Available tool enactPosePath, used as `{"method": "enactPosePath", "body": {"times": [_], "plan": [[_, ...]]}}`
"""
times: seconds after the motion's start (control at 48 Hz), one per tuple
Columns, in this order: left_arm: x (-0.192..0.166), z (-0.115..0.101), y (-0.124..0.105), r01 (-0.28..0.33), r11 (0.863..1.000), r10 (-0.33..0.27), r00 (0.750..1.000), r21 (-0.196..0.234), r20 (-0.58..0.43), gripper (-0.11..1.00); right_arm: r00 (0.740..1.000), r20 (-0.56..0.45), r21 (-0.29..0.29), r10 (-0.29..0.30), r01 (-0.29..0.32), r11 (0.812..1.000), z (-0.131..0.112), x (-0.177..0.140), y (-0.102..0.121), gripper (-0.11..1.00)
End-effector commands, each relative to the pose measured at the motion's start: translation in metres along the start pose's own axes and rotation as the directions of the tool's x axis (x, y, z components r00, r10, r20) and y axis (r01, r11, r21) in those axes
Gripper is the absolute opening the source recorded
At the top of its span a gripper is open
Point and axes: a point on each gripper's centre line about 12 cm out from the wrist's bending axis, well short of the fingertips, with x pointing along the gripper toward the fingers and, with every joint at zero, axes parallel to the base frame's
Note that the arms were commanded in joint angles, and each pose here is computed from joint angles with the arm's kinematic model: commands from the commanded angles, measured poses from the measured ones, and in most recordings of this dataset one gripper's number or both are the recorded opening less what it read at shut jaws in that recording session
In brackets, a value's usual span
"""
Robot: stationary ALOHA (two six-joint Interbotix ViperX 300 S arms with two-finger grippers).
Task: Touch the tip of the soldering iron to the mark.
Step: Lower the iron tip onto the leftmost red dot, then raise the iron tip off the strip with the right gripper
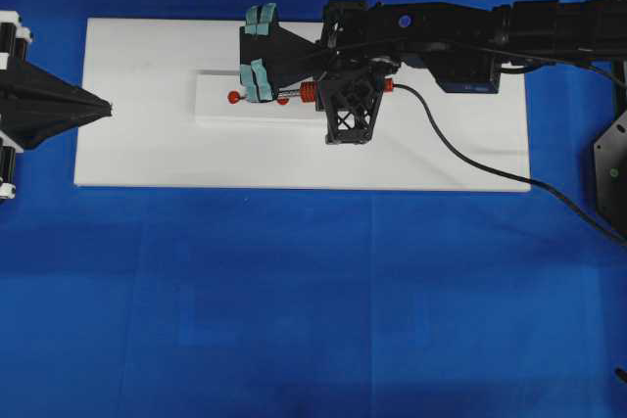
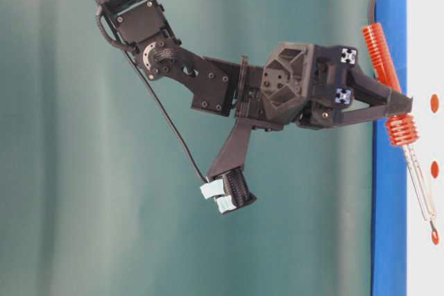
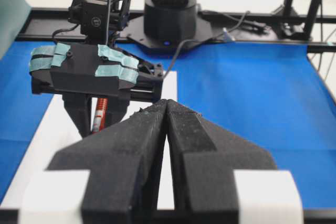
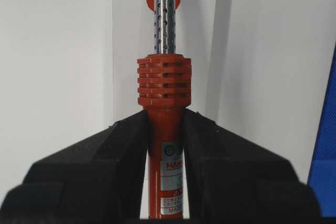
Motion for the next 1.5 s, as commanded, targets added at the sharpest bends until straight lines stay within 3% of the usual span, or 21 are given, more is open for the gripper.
{"method": "enactPosePath", "body": {"times": [0.0, 0.855, 1.481], "plan": [[0.002, 0.003, 0.0, 0.001, 1.0, -0.001, 1.0, 0.0, 0.009, 0.0, 0.999, 0.047, 0.004, -0.001, 0.001, 1.0, 0.01, -0.014, -0.001, 0.06], [0.002, 0.003, 0.0, 0.001, 1.0, -0.001, 1.0, -0.002, 0.008, 0.0, 0.999, 0.051, 0.009, -0.002, 0.001, 1.0, 0.01, -0.018, -0.001, 0.07], [0.002, 0.003, 0.0, 0.002, 1.0, -0.002, 1.0, -0.003, 0.006, 0.0, 0.991, 0.129, 0.018, -0.04, 0.038, 0.999, 0.025, -0.114, -0.011, 0.07]]}}
